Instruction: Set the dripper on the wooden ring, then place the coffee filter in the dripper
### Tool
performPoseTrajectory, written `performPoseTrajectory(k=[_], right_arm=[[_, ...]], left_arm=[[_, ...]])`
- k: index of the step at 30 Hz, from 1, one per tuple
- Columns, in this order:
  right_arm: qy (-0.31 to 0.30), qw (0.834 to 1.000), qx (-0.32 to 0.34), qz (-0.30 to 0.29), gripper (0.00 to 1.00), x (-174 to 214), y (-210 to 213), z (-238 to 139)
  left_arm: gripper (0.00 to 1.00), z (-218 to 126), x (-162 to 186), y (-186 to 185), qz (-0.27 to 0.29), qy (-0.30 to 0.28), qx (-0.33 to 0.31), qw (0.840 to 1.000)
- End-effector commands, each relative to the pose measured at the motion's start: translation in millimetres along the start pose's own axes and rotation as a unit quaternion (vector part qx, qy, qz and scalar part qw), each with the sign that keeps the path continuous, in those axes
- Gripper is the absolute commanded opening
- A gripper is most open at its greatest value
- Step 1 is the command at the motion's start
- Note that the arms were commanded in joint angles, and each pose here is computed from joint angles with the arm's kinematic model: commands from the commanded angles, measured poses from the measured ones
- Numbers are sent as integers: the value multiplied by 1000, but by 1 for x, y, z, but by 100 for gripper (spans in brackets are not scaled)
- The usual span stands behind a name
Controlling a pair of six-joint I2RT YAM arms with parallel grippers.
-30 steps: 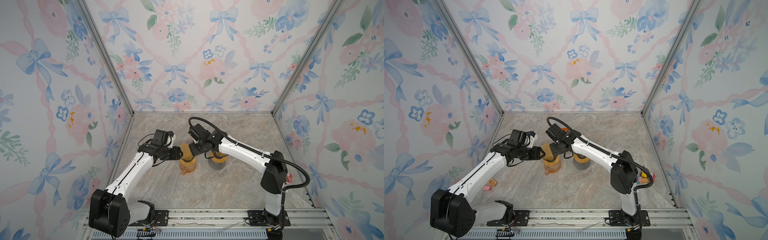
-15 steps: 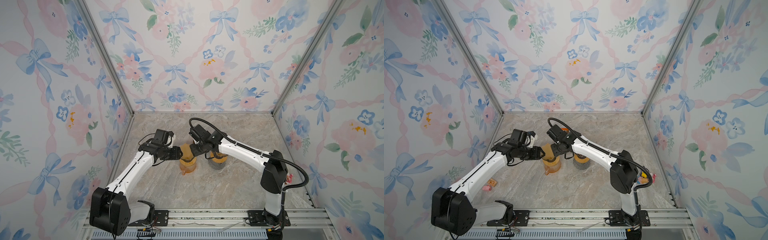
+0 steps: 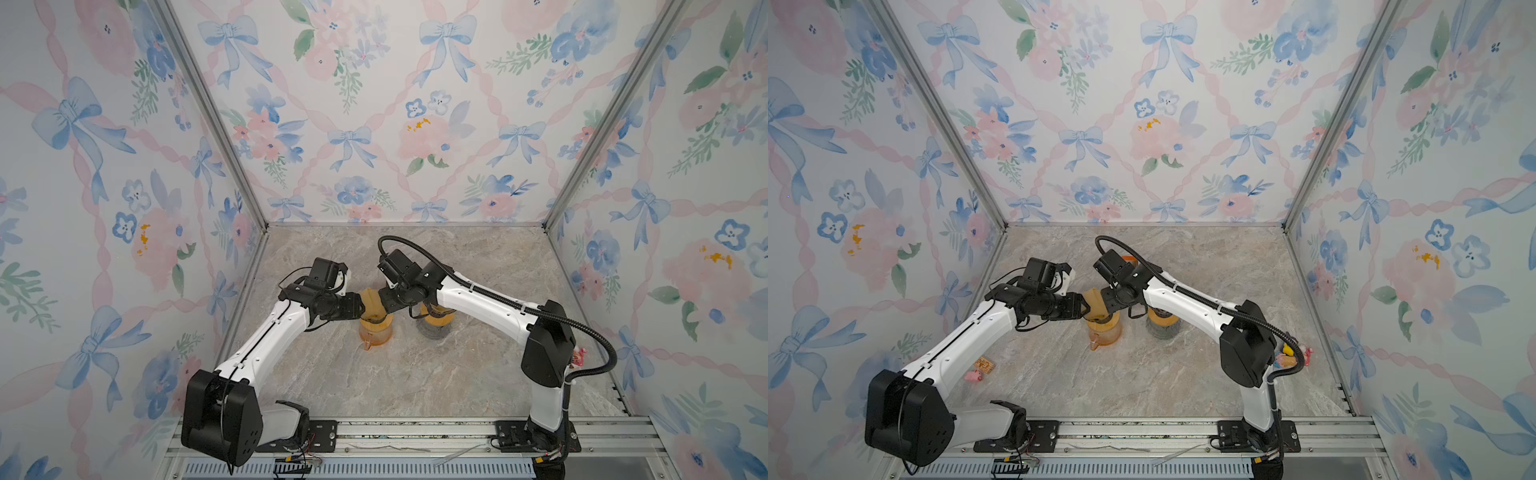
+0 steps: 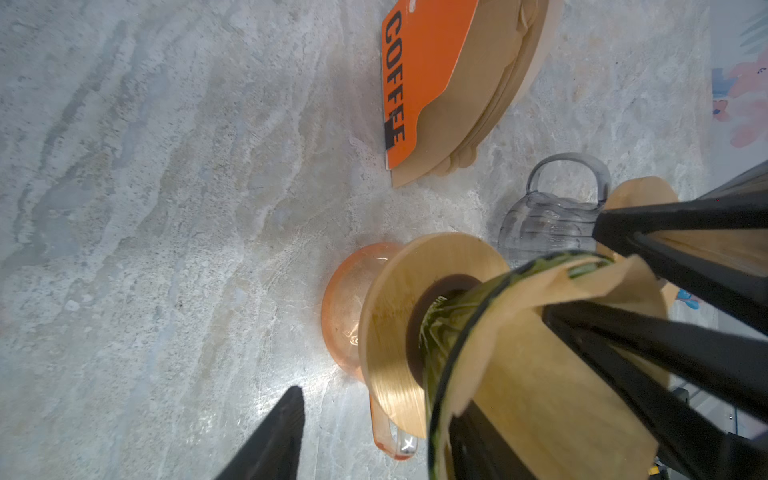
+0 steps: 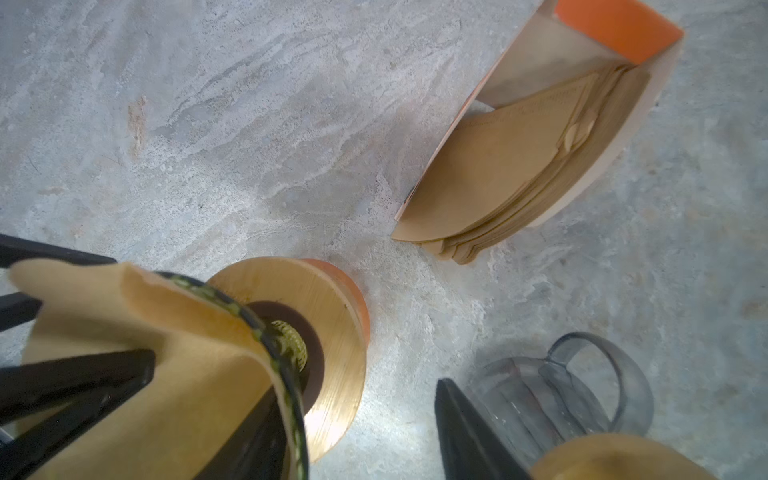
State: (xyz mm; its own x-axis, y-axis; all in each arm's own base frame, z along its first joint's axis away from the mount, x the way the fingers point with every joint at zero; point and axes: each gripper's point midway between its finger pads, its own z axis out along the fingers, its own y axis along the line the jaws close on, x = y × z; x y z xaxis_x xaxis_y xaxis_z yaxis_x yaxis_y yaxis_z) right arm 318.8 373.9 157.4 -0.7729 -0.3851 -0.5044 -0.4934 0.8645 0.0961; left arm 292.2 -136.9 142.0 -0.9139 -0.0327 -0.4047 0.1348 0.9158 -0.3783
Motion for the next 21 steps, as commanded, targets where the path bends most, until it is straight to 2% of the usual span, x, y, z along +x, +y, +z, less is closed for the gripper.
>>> performPoseTrajectory(k=[1, 7, 14, 21], right_arm=[[-19, 999, -28, 3, 59, -8, 5, -14], [-20, 998, -53, -2, 63, -12, 15, -12], [-6, 1000, -12, 13, 62, -10, 0, -2], [7, 1000, 2, 18, 59, -4, -7, 5]], left_arm=[[57, -3, -4, -2, -3, 1, -5, 1000], [56, -2, -4, -4, -2, 4, -4, 1000], [56, -2, -3, -4, -1, 6, -6, 1000], [56, -3, -4, -9, 3, 5, 0, 1000]])
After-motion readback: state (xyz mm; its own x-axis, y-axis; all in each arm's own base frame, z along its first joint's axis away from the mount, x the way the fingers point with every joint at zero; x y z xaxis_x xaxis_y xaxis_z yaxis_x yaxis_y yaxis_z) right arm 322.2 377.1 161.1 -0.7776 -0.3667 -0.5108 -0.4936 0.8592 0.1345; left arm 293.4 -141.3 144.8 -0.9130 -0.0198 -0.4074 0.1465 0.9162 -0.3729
